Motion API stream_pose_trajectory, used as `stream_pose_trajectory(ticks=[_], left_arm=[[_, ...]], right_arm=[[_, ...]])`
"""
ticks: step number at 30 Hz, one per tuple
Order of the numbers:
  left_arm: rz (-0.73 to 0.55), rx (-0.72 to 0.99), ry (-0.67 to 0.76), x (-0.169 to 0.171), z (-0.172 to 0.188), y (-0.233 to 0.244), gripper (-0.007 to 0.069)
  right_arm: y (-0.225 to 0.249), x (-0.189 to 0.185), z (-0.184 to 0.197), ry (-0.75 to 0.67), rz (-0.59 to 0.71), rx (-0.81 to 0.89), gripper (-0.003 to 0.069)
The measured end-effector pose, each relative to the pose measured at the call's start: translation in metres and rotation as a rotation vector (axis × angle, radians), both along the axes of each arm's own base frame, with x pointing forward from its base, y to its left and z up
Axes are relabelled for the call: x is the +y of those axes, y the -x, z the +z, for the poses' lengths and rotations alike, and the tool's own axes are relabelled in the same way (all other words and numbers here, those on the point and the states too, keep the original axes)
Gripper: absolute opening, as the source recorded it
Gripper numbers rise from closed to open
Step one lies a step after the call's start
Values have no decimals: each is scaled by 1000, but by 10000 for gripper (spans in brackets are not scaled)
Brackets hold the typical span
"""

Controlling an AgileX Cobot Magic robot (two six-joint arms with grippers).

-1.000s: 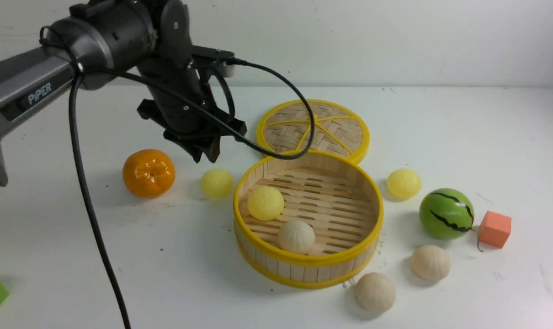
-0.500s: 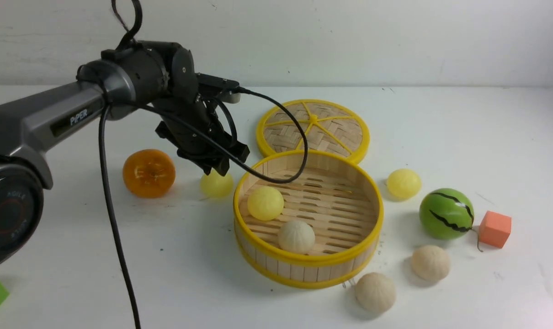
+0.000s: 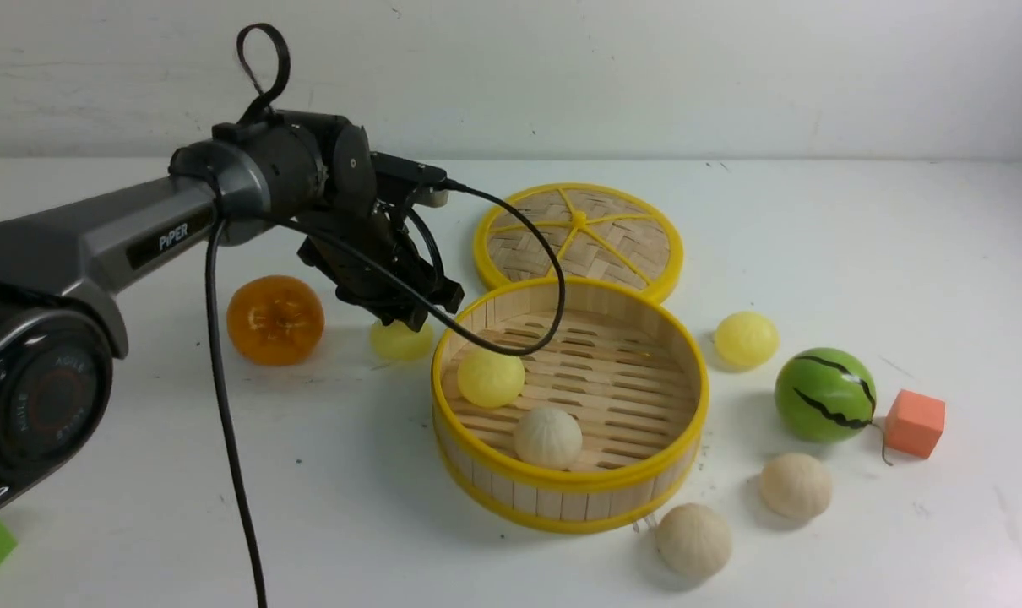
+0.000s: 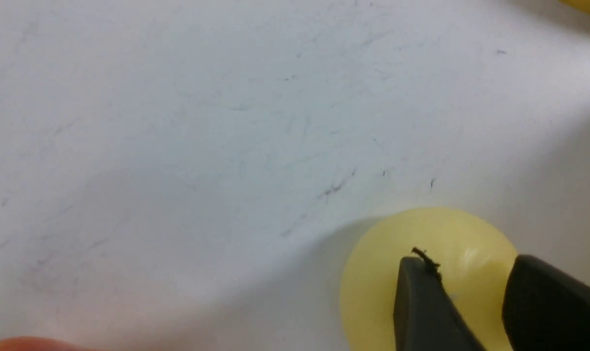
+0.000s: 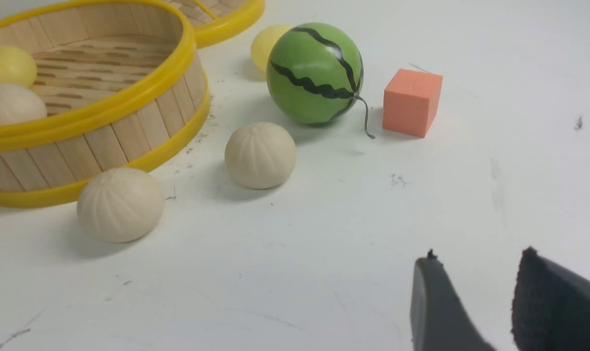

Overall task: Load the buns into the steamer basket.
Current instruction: Use the left arm to grab a steamed stuffed bun, then use the left arm to put the steamed stuffed bun into the steamer

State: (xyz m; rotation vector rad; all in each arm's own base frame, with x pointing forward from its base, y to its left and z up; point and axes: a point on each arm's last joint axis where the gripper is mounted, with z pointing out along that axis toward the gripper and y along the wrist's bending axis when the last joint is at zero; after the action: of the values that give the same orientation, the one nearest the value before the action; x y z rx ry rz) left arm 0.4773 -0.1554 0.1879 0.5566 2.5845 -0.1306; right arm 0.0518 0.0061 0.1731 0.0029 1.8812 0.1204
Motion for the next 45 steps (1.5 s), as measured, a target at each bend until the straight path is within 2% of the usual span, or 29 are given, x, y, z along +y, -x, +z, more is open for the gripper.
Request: stream_pose_trajectory(ticks=[5, 7, 9, 12, 17, 20, 22, 23, 25, 29, 41, 45], left_arm=[[-1, 15, -5, 0, -4, 0, 153], [-3, 20, -9, 0, -4, 1, 31], [-9, 15, -22, 1, -2, 1, -13], [-13, 15, -37, 3, 6, 3, -13], [-33, -4, -18, 1, 67, 25, -13], [-102, -49, 19, -19, 106, 48, -13], [-161, -64, 41, -39, 117, 61, -13], [-168, -64, 40, -41, 117, 62, -13], [-235, -63, 42, -67, 114, 73, -13], [-285, -90, 24, -97, 90, 73, -13], [-261, -179, -41, -108, 31, 41, 6], [-244, -175, -52, -107, 27, 40, 125]], right_arm=[[0, 0, 0, 0, 0, 0, 241], [0, 0, 0, 0, 0, 0, 241], [0, 0, 0, 0, 0, 0, 241], [0, 0, 0, 0, 0, 0, 241], [0, 0, 0, 0, 0, 0, 241], [0, 0, 0, 0, 0, 0, 241], [0, 0, 0, 0, 0, 0, 241], [0, 0, 0, 0, 0, 0, 241], [0, 0, 0, 0, 0, 0, 241], [0, 0, 0, 0, 0, 0, 241], [0, 0, 0, 0, 0, 0, 241], [0, 0, 0, 0, 0, 0, 241]])
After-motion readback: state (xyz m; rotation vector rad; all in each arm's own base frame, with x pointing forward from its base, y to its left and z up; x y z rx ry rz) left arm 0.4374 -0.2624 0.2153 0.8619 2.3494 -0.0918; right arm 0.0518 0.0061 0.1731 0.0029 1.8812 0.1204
